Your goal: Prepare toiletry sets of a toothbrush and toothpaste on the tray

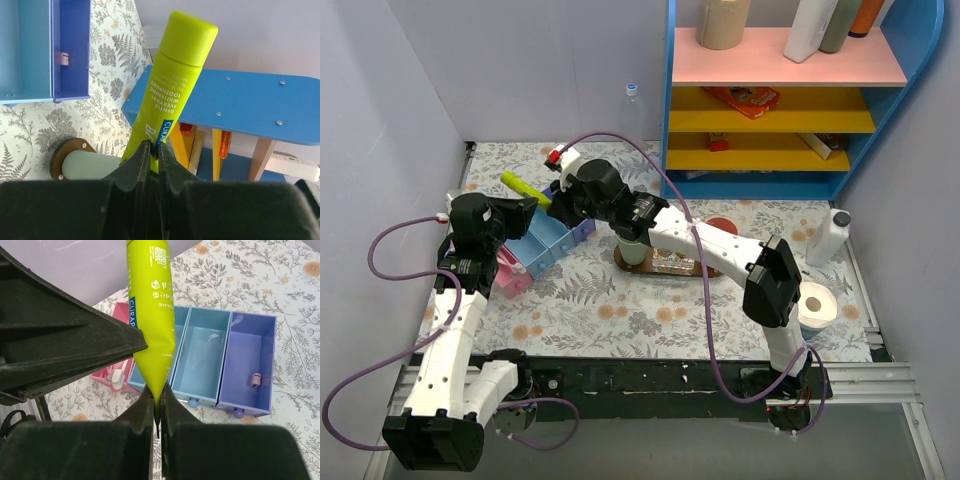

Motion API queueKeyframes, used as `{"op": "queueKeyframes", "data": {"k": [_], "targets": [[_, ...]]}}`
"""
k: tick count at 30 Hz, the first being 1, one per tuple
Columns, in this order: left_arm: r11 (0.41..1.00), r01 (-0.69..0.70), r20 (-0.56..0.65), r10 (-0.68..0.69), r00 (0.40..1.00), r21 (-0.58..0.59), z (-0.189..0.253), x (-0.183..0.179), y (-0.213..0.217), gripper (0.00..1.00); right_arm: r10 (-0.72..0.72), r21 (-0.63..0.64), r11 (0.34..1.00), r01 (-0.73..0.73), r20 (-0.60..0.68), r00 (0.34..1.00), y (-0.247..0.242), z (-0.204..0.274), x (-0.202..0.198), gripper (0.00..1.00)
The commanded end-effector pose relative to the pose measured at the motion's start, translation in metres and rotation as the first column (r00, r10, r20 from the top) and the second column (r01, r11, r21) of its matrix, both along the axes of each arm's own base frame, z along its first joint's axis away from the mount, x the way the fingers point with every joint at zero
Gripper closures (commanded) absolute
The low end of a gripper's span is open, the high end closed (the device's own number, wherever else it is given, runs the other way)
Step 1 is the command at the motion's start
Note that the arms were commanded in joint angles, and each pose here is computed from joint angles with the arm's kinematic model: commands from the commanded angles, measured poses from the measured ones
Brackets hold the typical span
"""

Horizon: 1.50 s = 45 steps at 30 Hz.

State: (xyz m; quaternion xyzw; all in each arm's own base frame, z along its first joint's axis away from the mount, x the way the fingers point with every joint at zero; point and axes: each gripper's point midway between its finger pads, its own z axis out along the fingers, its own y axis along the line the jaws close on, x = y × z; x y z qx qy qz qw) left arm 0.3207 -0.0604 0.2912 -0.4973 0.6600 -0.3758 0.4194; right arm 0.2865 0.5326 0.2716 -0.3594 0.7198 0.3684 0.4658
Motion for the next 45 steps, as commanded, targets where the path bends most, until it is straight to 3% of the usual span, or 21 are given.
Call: {"op": "queueKeyframes", "data": {"k": [1, 4, 10, 13, 14, 16, 18, 24, 27, 31, 39, 45], "targets": [[0.992, 0.113, 0.152, -0.119, 0.981, 0.051, 0.036, -0.005, -0.017, 0.58, -0.018, 0.09, 0.996, 0.012, 0.07, 0.997, -0.006, 0.048, 0.005, 0.99], [0.976, 0.132, 0.194, -0.166, 0.967, 0.176, 0.049, -0.007, -0.015, 0.02, -0.028, 0.076, 0.997, 0.019, 0.123, 0.992, -0.022, 0.068, 0.008, 0.99], [0.915, 0.036, 0.3, -0.169, 0.939, 0.402, 0.093, -0.024, 0.005, 0.02, -0.046, 0.006, 0.999, 0.046, 0.191, 0.981, -0.089, 0.105, 0.0, 0.99], [0.845, 0.029, 0.367, -0.263, 0.892, 0.534, 0.113, -0.031, 0.002, 0.02, -0.027, -0.035, 0.999, 0.033, 0.178, 0.984, -0.117, 0.109, -0.019, 0.99], [0.788, 0.059, 0.393, -0.369, 0.842, 0.613, 0.122, -0.035, -0.01, 0.02, -0.02, -0.03, 0.999, 0.026, 0.179, 0.984, -0.127, 0.117, -0.027, 0.99], [0.734, 0.093, 0.395, -0.463, 0.793, 0.673, 0.128, -0.036, -0.022, 0.02, 0.01, -0.096, 0.995, 0.003, 0.126, 0.992, -0.141, 0.1, -0.041, 0.99], [0.644, 0.141, 0.381, -0.599, 0.704, 0.752, 0.132, -0.04, -0.04, 0.02, 0.038, -0.134, 0.991, -0.026, 0.087, 0.995, -0.159, 0.095, -0.059, 0.99], [0.442, 0.212, 0.311, -0.834, 0.456, 0.872, 0.135, -0.062, -0.076, 0.02, 0.037, -0.207, 0.977, -0.044, -0.037, 0.999, -0.203, 0.068, -0.096, 0.99], [0.381, 0.24, 0.283, -0.89, 0.357, 0.893, 0.137, -0.07, -0.089, 0.02, 0.053, -0.224, 0.972, -0.075, -0.105, 0.993, -0.218, 0.052, -0.116, 0.99], [0.259, 0.392, 0.243, -0.966, 0.092, 0.883, 0.12, -0.098, -0.129, 0.02, 0.064, -0.276, 0.955, -0.112, -0.176, 0.982, -0.234, 0.034, -0.133, 0.99], [0.021, 0.626, 0.148, -0.977, -0.152, 0.78, 0.044, -0.143, -0.176, 0.02, 0.127, -0.325, 0.915, -0.237, -0.327, 0.937, -0.247, 0.005, -0.165, 0.99], [-0.132, 0.738, 0.139, -0.946, -0.294, 0.661, -0.004, -0.181, -0.197, 0.02, 0.245, -0.256, 0.888, -0.383, -0.44, 0.864, -0.241, -0.003, -0.195, 0.99]]}}
